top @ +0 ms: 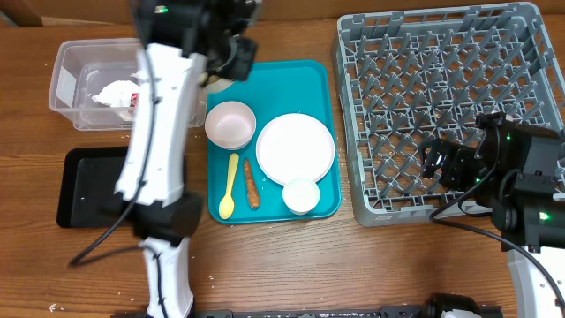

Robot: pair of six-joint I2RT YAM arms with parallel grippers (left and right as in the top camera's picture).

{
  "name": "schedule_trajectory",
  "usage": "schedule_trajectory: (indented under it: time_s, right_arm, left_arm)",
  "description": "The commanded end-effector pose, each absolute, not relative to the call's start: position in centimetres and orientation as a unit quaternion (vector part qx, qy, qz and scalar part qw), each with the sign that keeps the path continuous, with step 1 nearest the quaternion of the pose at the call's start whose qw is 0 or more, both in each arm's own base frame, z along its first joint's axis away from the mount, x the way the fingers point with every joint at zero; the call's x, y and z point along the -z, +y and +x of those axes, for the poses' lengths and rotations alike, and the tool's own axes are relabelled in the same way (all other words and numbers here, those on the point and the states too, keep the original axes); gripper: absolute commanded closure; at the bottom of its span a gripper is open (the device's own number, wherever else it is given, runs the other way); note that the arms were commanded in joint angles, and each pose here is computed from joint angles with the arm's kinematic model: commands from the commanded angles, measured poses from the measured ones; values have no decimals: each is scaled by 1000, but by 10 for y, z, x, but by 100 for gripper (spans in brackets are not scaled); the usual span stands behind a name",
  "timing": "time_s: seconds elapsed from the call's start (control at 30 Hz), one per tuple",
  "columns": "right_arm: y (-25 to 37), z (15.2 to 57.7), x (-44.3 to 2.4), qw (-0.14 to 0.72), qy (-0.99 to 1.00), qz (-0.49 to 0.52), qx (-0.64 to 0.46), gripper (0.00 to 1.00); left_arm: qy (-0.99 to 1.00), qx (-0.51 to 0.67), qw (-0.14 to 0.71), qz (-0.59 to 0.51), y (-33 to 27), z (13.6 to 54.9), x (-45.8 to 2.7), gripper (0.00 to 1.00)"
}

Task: Sort waste into correct bins and load items into the dishwasher
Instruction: 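Tip the white bowl over the black tray to pour out rice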

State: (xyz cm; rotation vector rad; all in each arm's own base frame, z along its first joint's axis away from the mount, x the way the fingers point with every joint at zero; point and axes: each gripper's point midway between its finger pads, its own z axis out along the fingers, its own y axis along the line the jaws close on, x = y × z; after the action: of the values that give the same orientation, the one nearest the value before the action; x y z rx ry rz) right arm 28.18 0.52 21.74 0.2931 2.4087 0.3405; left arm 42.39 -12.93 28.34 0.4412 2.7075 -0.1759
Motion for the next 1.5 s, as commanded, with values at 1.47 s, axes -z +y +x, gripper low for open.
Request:
schedule_trajectory:
  time_s: [1.47]
  right_arm:
    - [6, 285, -228, 350, 920, 109, -136, 0]
  left_arm:
    - [598, 653, 280, -371, 150, 316, -123, 96]
